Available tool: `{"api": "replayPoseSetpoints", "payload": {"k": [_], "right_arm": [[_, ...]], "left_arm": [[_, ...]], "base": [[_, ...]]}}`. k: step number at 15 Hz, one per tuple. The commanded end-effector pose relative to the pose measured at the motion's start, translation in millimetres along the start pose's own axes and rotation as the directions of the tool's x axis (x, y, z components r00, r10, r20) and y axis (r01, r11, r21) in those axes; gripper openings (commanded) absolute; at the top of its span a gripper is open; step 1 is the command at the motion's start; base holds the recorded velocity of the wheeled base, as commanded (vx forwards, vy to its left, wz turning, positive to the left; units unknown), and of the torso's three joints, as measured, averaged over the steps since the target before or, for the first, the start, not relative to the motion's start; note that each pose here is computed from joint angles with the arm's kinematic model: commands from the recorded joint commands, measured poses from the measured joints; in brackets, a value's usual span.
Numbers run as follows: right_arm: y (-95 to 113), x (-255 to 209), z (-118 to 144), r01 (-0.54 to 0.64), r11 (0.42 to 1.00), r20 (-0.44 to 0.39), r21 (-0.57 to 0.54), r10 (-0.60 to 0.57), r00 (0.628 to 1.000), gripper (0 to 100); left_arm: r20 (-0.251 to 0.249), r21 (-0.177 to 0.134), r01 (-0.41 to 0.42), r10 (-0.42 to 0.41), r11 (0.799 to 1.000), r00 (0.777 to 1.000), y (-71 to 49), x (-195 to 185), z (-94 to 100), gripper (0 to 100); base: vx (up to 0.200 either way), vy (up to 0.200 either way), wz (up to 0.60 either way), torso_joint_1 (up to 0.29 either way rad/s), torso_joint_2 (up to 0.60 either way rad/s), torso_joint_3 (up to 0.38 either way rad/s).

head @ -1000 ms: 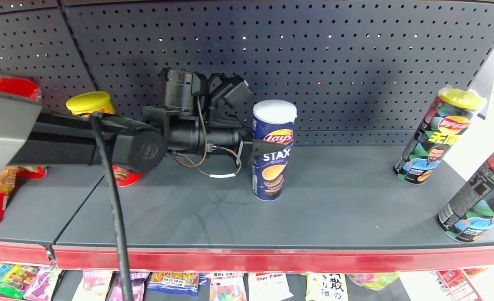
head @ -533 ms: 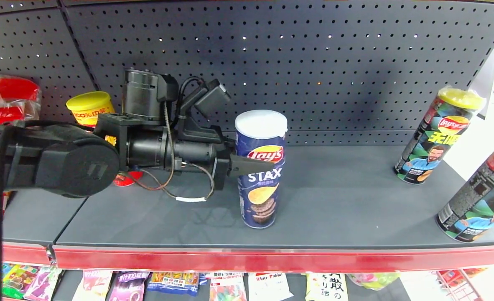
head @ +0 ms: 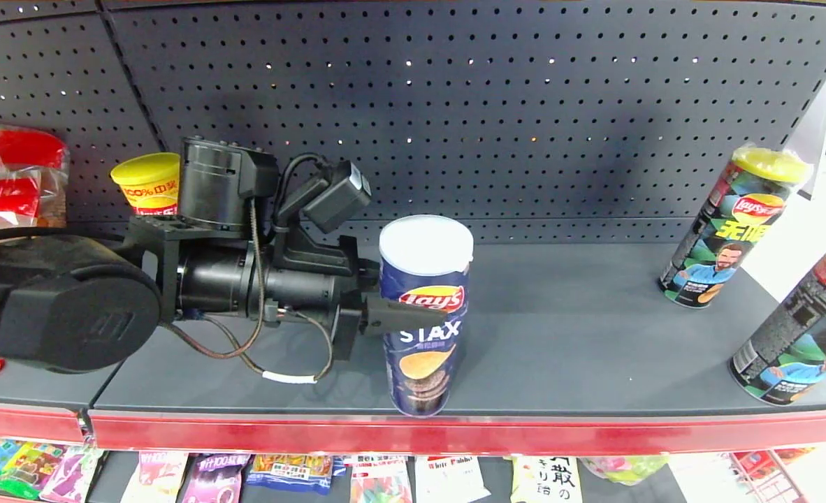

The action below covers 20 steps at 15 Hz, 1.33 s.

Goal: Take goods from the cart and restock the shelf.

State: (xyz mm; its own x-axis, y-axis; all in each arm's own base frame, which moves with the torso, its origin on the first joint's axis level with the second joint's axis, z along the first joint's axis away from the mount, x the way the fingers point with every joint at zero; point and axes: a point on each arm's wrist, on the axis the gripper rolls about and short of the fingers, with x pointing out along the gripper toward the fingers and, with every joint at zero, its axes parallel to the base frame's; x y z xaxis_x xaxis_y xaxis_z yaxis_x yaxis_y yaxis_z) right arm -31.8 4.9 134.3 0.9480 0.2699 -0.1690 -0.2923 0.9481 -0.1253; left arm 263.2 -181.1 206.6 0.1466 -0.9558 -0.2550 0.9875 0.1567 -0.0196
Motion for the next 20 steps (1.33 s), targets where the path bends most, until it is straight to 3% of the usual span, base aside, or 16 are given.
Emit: {"api": "replayPoseSetpoints", "payload": {"k": [1,14,19,20], "right_arm": [[0.0,-0.2,0.4,-0.001,1.0,0.002,-0.001,0.001,1.0,0],[-0.4,0.1,1.9,-0.004,1.0,0.0,-0.002,0.004,1.0,0],[-0.4,0.3,1.5,-0.004,1.0,-0.002,-0.002,0.004,1.0,0],[-0.4,0.3,1.5,-0.004,1.0,-0.002,0.0,0.004,1.0,0]], "left_arm": [[0.004,0.003,0.005,-0.005,1.0,1.0,-1.9,0.0,1.6,0],[0.009,0.011,-0.007,0.006,1.0,1.0,1.8,8.6,-2.4,0],[-0.003,-0.001,-0.003,0.003,1.0,1.0,-6.8,1.9,-7.3,0],[-0.008,-0.007,-0.002,0.002,1.0,1.0,-9.8,-0.2,-9.5,100]], "base": [[0.0,0.0,0.0,0.0,0.0,0.0],[0.0,0.0,0.0,0.0,0.0,0.0],[0.0,0.0,0.0,0.0,0.0,0.0],[0.0,0.0,0.0,0.0,0.0,0.0]]}}
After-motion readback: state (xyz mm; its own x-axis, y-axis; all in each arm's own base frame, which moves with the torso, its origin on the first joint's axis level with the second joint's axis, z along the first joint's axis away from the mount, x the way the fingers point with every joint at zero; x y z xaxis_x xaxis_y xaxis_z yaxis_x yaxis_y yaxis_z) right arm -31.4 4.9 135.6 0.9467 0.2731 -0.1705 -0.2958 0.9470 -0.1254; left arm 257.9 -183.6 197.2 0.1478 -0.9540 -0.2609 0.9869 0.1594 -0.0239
